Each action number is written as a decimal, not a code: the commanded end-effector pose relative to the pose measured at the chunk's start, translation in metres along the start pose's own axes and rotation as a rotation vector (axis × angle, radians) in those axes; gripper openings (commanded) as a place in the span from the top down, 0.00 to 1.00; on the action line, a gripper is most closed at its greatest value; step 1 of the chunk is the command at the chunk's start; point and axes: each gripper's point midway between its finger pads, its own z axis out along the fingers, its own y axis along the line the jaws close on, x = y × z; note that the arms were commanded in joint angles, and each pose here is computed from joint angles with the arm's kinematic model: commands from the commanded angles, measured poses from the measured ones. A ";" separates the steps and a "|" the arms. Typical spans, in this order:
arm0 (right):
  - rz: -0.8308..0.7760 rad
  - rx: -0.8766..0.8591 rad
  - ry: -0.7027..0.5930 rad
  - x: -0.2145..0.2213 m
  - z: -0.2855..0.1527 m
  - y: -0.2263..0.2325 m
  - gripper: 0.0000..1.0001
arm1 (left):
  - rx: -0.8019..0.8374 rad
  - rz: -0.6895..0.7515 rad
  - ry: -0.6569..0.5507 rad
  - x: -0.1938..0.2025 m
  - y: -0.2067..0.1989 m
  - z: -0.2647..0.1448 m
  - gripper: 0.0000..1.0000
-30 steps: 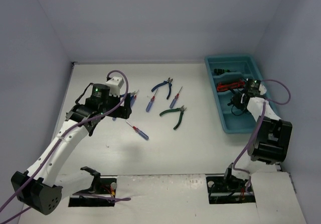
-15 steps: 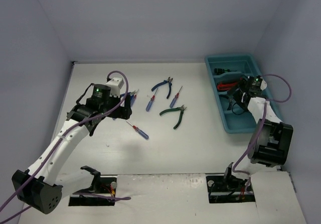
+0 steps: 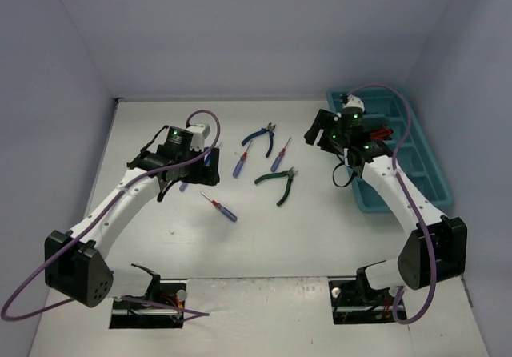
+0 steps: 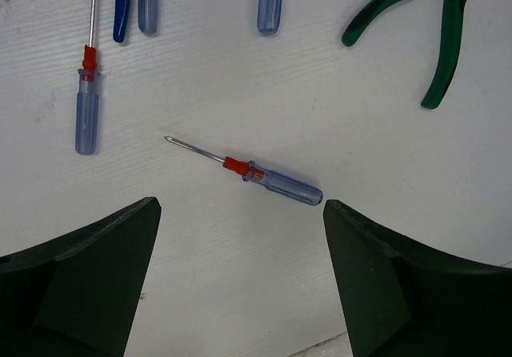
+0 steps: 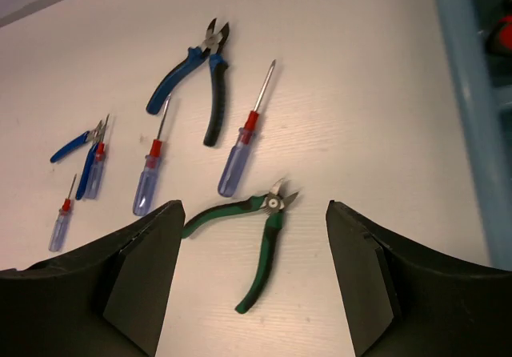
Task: Sort the tools into containers
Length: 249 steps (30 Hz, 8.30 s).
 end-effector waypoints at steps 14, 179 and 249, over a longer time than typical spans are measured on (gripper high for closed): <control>0.106 0.249 0.271 0.168 0.049 0.004 0.35 | -0.020 -0.068 -0.031 -0.019 0.001 0.011 0.20; 0.222 0.248 -0.338 -0.125 -0.012 -0.180 1.00 | -0.088 -0.025 -0.093 -0.010 0.021 -0.041 0.19; 0.095 -0.160 -0.109 -0.026 -0.030 -0.064 0.36 | -0.013 0.112 0.208 -0.094 0.152 0.168 0.35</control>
